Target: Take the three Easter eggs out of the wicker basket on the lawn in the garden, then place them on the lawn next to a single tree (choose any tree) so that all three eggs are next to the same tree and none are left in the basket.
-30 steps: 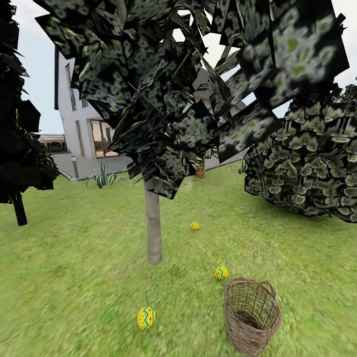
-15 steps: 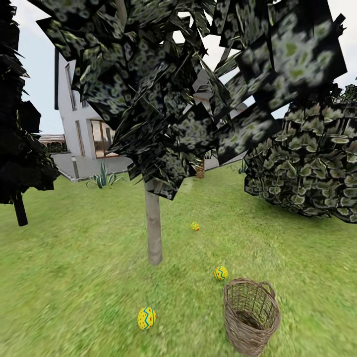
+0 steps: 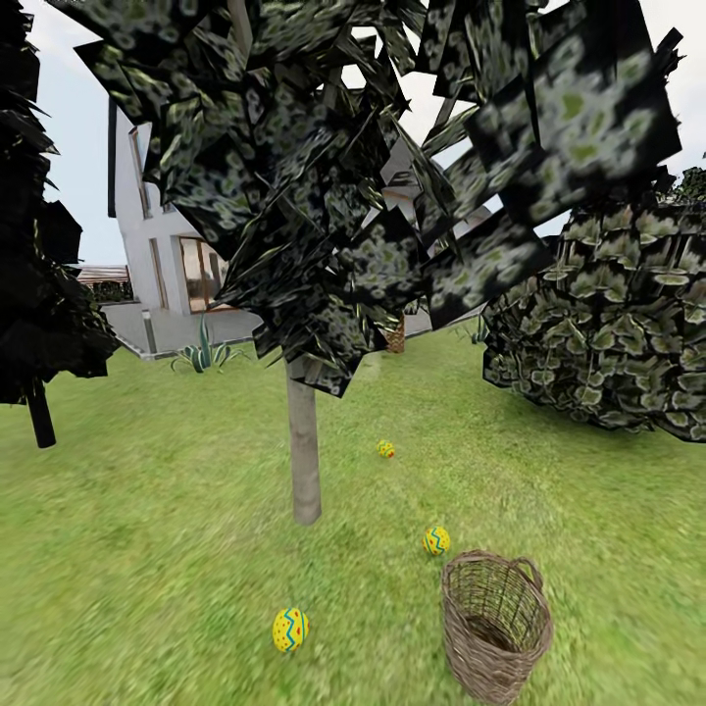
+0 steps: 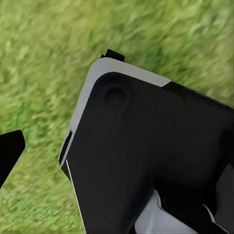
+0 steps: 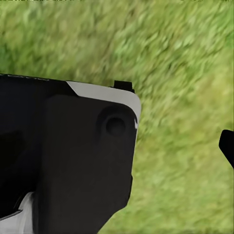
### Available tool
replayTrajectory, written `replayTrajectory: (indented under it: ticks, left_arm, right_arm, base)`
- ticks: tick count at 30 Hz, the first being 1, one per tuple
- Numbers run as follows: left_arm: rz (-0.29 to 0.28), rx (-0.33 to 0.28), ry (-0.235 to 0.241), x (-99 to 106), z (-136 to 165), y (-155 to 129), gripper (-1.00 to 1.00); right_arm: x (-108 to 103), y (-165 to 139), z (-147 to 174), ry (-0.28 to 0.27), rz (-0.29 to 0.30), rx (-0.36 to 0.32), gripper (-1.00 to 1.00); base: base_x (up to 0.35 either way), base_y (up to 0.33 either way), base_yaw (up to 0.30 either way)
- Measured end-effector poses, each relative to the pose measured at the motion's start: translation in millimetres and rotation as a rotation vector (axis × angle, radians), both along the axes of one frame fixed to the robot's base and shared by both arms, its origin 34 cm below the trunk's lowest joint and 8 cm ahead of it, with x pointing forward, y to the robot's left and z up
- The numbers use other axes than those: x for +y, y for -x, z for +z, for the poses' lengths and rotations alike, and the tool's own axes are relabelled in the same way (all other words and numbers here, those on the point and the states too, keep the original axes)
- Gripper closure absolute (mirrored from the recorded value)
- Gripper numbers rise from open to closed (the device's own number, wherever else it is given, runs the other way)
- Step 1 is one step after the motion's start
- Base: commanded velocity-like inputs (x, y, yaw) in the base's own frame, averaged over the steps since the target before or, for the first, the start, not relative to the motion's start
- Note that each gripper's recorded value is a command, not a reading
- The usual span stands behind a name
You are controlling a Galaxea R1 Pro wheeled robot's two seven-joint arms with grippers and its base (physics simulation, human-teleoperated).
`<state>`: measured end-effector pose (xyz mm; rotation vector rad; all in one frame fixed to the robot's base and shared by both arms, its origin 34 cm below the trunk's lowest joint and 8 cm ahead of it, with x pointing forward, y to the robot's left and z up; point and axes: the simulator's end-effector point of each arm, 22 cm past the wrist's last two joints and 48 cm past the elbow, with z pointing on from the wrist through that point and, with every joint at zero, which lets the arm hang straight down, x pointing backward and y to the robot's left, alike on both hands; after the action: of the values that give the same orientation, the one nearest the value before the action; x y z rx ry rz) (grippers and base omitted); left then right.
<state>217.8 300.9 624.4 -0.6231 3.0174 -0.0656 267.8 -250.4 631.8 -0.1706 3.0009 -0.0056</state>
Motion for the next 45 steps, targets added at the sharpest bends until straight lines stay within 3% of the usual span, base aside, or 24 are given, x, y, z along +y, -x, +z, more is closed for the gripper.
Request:
replayTrajectory:
  ticks: [11, 16, 27, 30, 38, 45]
  left_arm:
    - [0.002, 0.003, -0.001, 1.8, 6.2, 5.6, -1.00]
    - [0.002, 0.008, -0.001, 1.5, 5.8, 8.2, -1.00]
    - [0.005, 0.090, -0.004, 2.6, -2.1, 75.6, -1.00]
    - [0.004, 0.101, -0.005, 2.6, -2.7, 83.7, -1.00]
    - [0.001, 0.173, 0.002, -4.1, -4.6, 142.6, -1.00]
    - [0.000, 0.185, 0.007, -8.2, -4.6, 152.2, -1.00]
  right_arm:
    - [0.4, 8.2, 5.6, 0.000, 0.001, 0.017, -1.00]
    - [-0.1, 24.5, 4.1, 0.006, 0.000, 0.086, -1.00]
    - [-2.1, 100.2, -6.8, 0.014, -0.002, 0.201, -1.00]
    - [-1.6, 109.5, -7.7, 0.014, -0.002, 0.212, -1.00]
    - [-1.3, 141.8, -9.8, 0.013, -0.004, 0.257, -1.00]
    - [8.4, 162.7, -10.5, 0.001, -0.002, 0.285, -1.00]
  base:
    - [0.000, 0.000, 0.000]
    - [0.000, 0.000, 0.000]
    - [0.000, 0.000, 0.000]
    - [0.000, 0.000, 0.000]
    - [0.000, 0.000, 0.000]
    - [0.000, 0.000, 0.000]
